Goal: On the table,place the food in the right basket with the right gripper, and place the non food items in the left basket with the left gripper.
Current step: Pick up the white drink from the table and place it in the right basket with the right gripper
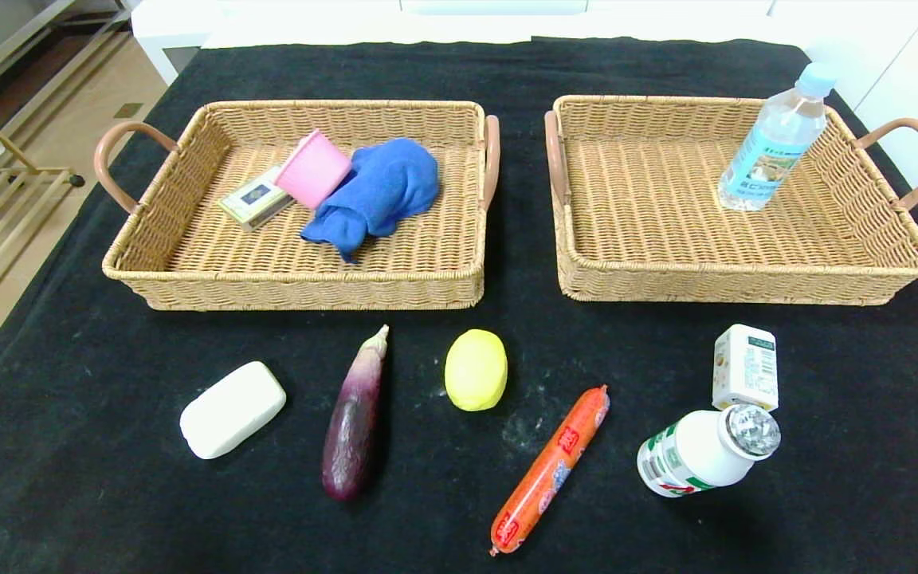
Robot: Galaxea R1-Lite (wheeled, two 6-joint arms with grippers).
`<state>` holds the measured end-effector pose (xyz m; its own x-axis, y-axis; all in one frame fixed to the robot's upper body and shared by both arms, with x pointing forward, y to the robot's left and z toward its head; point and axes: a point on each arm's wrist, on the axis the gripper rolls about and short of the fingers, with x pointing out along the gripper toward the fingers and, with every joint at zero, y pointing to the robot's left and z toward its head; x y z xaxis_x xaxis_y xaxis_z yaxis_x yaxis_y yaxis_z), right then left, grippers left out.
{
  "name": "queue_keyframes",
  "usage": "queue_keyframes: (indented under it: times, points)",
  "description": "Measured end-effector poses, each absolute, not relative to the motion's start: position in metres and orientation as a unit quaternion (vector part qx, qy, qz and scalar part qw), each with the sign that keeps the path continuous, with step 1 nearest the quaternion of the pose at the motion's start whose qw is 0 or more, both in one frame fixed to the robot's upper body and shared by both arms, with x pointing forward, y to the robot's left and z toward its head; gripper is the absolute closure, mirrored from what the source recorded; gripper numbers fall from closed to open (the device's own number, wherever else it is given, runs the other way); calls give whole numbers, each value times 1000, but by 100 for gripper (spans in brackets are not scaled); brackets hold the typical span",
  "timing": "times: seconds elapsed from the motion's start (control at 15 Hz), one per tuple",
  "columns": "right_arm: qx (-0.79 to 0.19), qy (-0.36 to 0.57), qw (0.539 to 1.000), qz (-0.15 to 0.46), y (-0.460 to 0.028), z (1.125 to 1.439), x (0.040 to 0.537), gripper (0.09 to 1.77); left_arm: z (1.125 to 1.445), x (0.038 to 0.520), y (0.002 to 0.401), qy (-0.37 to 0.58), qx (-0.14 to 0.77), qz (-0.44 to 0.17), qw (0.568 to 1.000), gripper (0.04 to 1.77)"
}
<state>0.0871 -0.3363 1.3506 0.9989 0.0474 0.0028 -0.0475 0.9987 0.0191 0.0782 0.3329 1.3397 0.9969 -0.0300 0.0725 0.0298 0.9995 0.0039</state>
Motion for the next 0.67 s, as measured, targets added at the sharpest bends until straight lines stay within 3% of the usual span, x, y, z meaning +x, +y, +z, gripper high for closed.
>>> queue_keyframes:
  times: [0.67]
  points:
    - [10, -1, 1000, 24, -336, 1351, 87, 15, 1340, 78, 333, -36, 1, -15, 999, 9]
